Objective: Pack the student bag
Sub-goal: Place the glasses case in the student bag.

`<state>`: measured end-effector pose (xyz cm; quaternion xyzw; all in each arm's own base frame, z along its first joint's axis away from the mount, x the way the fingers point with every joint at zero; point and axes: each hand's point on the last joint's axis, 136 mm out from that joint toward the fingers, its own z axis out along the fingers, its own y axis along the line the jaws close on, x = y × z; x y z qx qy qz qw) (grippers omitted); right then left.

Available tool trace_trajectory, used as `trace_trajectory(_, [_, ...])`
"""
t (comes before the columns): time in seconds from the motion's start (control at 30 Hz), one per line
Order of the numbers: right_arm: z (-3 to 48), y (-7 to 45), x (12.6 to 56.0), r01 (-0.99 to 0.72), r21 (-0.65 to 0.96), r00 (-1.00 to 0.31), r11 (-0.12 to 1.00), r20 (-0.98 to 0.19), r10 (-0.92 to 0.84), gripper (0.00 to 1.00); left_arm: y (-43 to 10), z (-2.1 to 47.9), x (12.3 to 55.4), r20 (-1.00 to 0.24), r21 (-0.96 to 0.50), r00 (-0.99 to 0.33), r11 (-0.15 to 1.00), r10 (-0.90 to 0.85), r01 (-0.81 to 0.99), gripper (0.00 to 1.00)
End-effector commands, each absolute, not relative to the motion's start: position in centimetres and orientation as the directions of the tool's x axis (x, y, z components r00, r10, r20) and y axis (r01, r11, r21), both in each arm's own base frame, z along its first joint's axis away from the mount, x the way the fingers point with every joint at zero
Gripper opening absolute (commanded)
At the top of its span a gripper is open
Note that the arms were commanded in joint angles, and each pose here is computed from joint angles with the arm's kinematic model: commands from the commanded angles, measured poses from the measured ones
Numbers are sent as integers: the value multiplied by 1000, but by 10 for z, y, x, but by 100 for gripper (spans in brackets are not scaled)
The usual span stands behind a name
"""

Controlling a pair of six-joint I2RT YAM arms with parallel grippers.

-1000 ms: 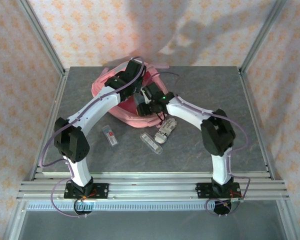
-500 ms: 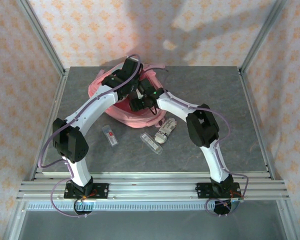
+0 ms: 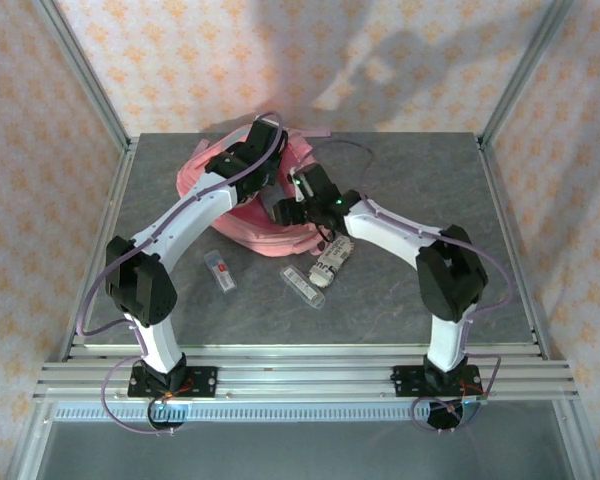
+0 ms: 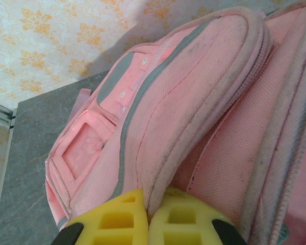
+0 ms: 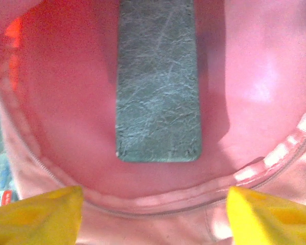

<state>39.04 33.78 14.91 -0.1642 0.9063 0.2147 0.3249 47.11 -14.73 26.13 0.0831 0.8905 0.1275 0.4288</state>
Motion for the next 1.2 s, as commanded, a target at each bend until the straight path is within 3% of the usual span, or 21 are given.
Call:
trace_trajectory(0.0, [149,344,389,-381,425,-769,821,-638,-27,39,-143,315,470,-846,227,-502,973,178,-38,0])
trace_trajectory(0.07, [133,342,393,-343,442,-793,829,-609,-4,23,-144,315,470,-848,222,-501,974,176,-35,0])
trace_trajectory(0.17, [113,347,394,-318,474,-825,821,-565,7,15,-145,316,470,-848,218,-501,975,173,-32,0])
trace_trajectory(0.57, [99,360,441,-228,609,-833,760,-526,171,20,-150,315,468,-850,183,-503,983,154,-9,0])
trace_trajectory(0.73, [121,364,473,-216,701,-795,680,-530,294,22,-151,311,465,-848,168,-510,986,143,-4,0])
trace_trajectory(1.17, [139,426,515,-284,855,-824,434,-449,345,26,-156,296,461,-839,127,-531,992,116,15,0])
